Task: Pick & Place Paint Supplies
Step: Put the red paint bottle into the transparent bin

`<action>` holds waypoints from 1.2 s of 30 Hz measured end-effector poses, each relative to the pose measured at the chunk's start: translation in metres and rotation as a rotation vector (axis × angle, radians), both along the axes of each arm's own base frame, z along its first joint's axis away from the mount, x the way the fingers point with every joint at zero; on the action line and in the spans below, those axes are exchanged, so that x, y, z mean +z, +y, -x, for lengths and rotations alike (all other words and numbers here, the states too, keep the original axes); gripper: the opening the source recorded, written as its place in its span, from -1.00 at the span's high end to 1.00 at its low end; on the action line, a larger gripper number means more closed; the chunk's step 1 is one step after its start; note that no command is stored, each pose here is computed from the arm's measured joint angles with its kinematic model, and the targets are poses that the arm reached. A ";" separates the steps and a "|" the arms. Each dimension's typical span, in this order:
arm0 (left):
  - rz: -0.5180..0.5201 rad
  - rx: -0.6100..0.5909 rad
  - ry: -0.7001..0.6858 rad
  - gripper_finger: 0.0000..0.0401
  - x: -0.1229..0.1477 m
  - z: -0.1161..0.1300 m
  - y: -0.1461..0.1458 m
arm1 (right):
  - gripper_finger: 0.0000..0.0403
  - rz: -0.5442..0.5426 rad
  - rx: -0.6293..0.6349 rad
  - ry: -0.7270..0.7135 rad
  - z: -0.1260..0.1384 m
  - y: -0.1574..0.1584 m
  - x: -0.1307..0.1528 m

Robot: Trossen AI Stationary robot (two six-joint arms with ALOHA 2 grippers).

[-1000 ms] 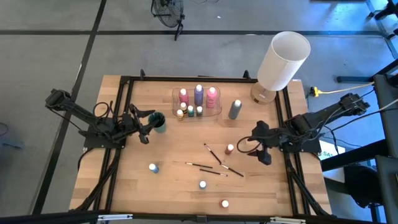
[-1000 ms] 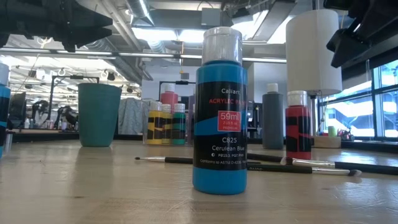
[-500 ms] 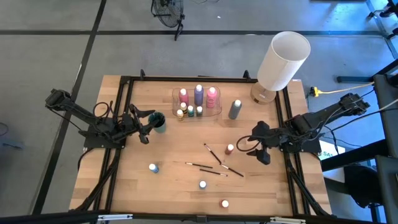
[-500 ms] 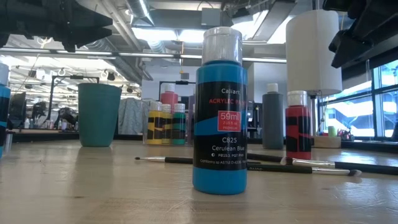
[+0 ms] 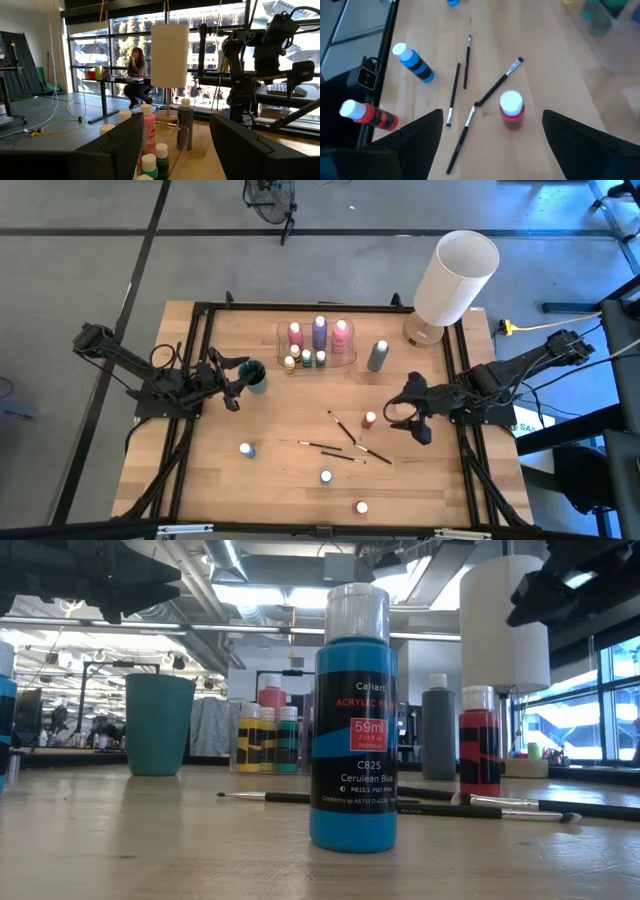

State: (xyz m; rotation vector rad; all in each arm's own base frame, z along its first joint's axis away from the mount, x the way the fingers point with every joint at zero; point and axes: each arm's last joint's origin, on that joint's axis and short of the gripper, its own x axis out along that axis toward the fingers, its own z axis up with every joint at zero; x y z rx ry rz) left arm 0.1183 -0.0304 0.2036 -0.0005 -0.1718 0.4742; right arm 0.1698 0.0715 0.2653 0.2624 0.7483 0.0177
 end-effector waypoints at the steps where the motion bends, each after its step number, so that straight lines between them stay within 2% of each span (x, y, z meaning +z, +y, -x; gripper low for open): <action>1: 0.000 0.000 0.000 -0.12 0.000 0.000 0.000 | -0.71 0.016 0.016 -0.010 0.000 0.000 0.001; 8: 0.000 0.000 0.000 -0.12 0.000 0.000 0.000 | -0.71 0.106 0.113 -0.073 -0.006 0.003 0.003; 15: 0.000 0.000 0.000 -0.12 0.000 0.000 0.000 | -0.71 0.183 0.177 -0.071 -0.017 0.008 -0.004; 19: 0.000 0.000 0.000 -0.12 0.000 0.000 0.000 | -0.71 0.176 0.174 -0.069 -0.022 0.010 -0.002; 30: 0.000 -0.001 0.000 -0.12 0.000 0.000 0.000 | -0.71 0.151 0.148 -0.047 -0.030 0.014 0.027; 36: 0.000 0.000 0.000 -0.12 0.000 0.000 0.000 | -0.71 0.187 0.155 0.052 -0.035 0.016 0.020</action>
